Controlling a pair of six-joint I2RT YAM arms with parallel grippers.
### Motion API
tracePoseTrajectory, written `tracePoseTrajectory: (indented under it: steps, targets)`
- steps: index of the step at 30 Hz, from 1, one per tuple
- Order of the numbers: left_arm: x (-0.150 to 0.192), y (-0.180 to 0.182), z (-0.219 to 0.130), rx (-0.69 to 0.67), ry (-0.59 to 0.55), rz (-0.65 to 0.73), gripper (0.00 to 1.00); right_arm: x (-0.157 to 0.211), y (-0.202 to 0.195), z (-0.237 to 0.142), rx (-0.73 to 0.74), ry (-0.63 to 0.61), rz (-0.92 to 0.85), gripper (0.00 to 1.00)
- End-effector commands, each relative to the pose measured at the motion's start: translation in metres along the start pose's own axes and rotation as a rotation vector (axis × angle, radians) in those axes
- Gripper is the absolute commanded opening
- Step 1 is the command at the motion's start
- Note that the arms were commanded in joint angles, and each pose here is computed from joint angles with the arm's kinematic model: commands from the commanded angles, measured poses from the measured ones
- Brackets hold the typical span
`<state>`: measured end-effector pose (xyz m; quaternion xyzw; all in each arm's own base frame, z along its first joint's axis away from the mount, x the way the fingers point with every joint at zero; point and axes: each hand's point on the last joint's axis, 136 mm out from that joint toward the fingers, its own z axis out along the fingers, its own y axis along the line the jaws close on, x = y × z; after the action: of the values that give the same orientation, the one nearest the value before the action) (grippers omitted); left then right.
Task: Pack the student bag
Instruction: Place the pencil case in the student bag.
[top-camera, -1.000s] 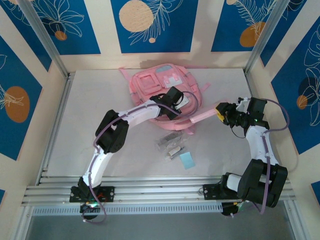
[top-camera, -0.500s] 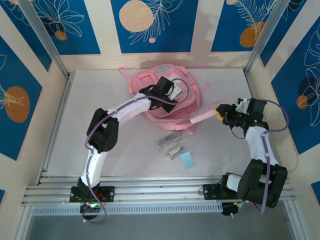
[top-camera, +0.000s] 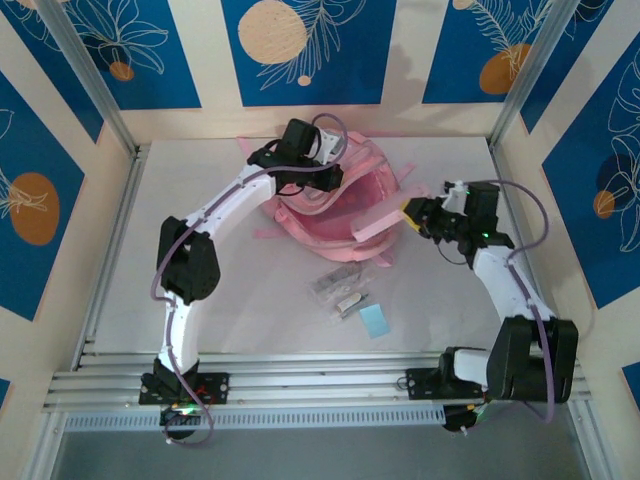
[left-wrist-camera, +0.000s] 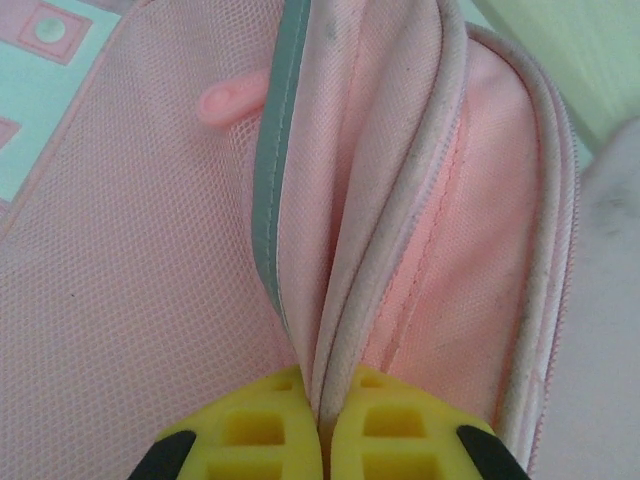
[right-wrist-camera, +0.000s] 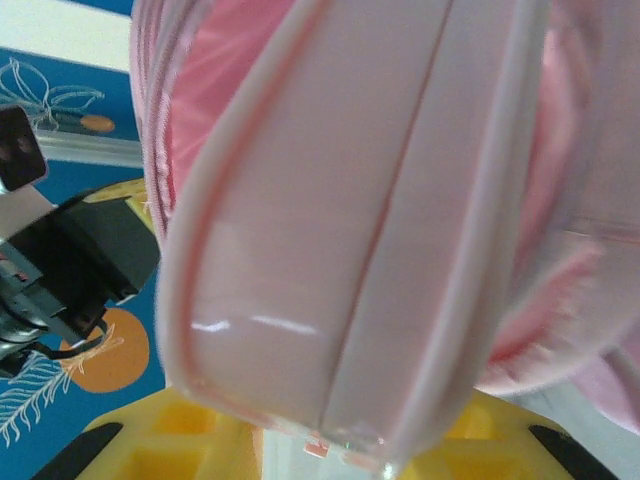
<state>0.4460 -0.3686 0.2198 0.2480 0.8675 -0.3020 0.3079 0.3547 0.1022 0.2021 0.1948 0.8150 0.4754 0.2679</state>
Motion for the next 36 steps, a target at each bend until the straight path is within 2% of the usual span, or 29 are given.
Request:
tracePoseTrajectory:
  steps: [1, 8, 17, 25, 27, 29, 32, 36]
  targets:
    - [-0.05, -0.049, -0.054, 0.133, -0.147, 0.013, 0.0, -0.027, 0.038, 0.022, -0.099, -0.073, -0.071, 0.3]
    - [-0.068, -0.049, -0.065, 0.139, -0.203, -0.007, 0.0, -0.029, 0.058, 0.089, -0.217, -0.04, -0.075, 0.29]
    - [-0.076, -0.053, -0.072, 0.189, -0.222, -0.021, 0.0, -0.023, 0.047, 0.178, -0.337, 0.024, -0.016, 0.29]
    - [-0.072, -0.054, -0.073, 0.193, -0.214, -0.018, 0.0, -0.037, 0.028, 0.25, -0.256, 0.014, 0.117, 0.32]
    - [-0.071, -0.05, -0.073, 0.173, -0.22, -0.021, 0.0, -0.038, 0.03, 0.257, -0.232, 0.029, 0.149, 0.39]
    - [-0.071, -0.043, -0.073, 0.144, -0.229, -0.031, 0.0, -0.035, 0.026, 0.255, -0.171, 0.039, 0.186, 0.57]
    - [-0.071, -0.03, -0.071, 0.13, -0.248, -0.073, 0.0, -0.027, 0.013, 0.237, -0.051, 0.052, 0.239, 0.73]
    - [-0.072, -0.017, -0.073, 0.106, -0.278, -0.096, 0.0, -0.016, 0.007, 0.199, 0.028, 0.095, 0.235, 0.85]
